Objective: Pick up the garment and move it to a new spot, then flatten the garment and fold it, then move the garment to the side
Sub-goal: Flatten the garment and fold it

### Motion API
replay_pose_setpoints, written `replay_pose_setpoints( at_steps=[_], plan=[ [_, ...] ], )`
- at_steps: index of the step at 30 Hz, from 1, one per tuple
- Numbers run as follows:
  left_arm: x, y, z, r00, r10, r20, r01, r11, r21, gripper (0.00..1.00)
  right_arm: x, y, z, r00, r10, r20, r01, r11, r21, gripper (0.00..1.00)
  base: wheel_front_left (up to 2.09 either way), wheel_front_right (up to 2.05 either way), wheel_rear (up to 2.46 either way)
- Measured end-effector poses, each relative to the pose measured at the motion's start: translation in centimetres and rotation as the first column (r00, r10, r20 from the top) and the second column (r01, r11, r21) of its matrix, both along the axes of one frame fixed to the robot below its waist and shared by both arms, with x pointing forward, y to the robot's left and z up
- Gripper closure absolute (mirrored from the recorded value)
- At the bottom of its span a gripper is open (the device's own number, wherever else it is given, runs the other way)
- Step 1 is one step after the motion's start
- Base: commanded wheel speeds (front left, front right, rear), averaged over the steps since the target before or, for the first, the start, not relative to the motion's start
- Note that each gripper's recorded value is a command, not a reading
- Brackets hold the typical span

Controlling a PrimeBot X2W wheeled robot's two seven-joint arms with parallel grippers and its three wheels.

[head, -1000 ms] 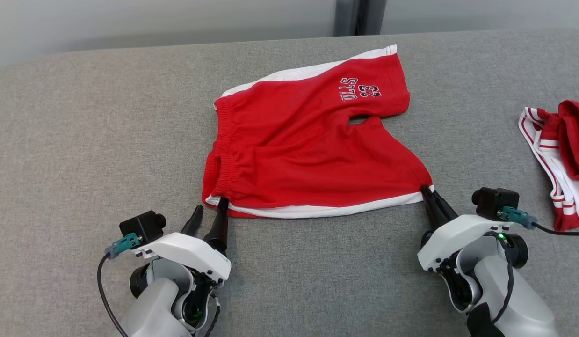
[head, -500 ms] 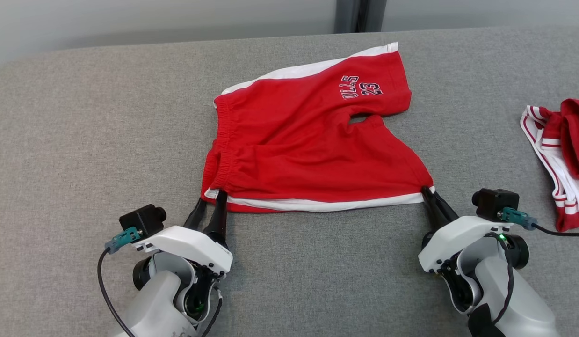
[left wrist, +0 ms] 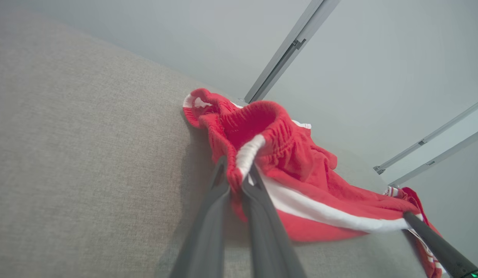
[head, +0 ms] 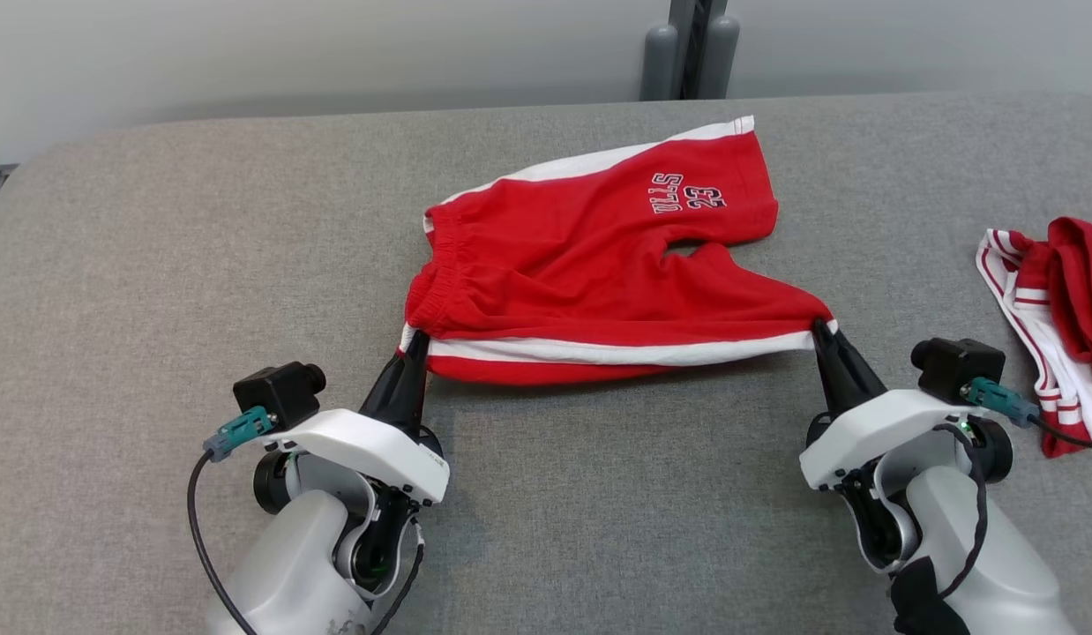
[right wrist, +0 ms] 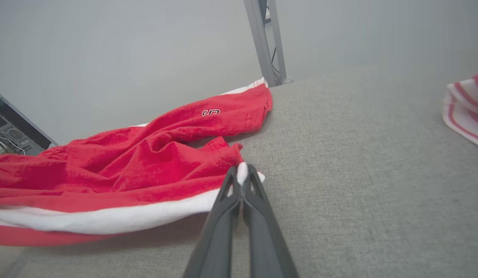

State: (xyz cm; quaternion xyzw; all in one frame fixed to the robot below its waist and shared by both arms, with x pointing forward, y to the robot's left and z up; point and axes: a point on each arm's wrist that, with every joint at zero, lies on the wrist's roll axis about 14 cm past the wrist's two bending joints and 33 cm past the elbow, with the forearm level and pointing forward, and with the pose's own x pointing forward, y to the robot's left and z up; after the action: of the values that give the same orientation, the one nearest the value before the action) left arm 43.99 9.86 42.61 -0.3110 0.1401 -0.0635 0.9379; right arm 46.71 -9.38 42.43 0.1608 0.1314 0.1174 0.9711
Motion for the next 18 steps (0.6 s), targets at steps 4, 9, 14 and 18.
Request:
replay_pose_setpoints(
  at_steps=[4, 9, 14, 18],
  plan=[
    [0.0, -0.1, 2.4, 0.996, -0.045, 0.074, 0.042, 0.998, 0.044, 1.0, 0.9, -0.2, 3.9, 0.993, -0.011, 0.118, 0.009, 1.0, 0.013, 1.0, 0.0, 0.0, 0.0],
    [-0.5, -1.9, 5.3, 0.978, -0.175, 0.11, 0.166, 0.982, 0.085, 1.0, 1.8, -0.9, 9.8, 0.959, -0.001, 0.285, 0.007, 1.0, -0.021, 1.0, 0.0, 0.0, 0.0],
    [-0.5, -2.7, 10.5, 0.951, -0.242, 0.192, 0.228, 0.969, 0.095, 1.0, 2.3, -1.6, 17.2, 0.881, 0.012, 0.473, 0.015, 0.998, -0.055, 1.0, 0.0, 0.0, 0.0],
    [-0.3, -2.7, 15.5, 0.93, -0.263, 0.257, 0.247, 0.964, 0.093, 1.0, 2.0, -1.7, 23.2, 0.805, 0.039, 0.592, 0.018, 0.996, -0.089, 1.0, 0.0, 0.0, 0.0]
  ],
)
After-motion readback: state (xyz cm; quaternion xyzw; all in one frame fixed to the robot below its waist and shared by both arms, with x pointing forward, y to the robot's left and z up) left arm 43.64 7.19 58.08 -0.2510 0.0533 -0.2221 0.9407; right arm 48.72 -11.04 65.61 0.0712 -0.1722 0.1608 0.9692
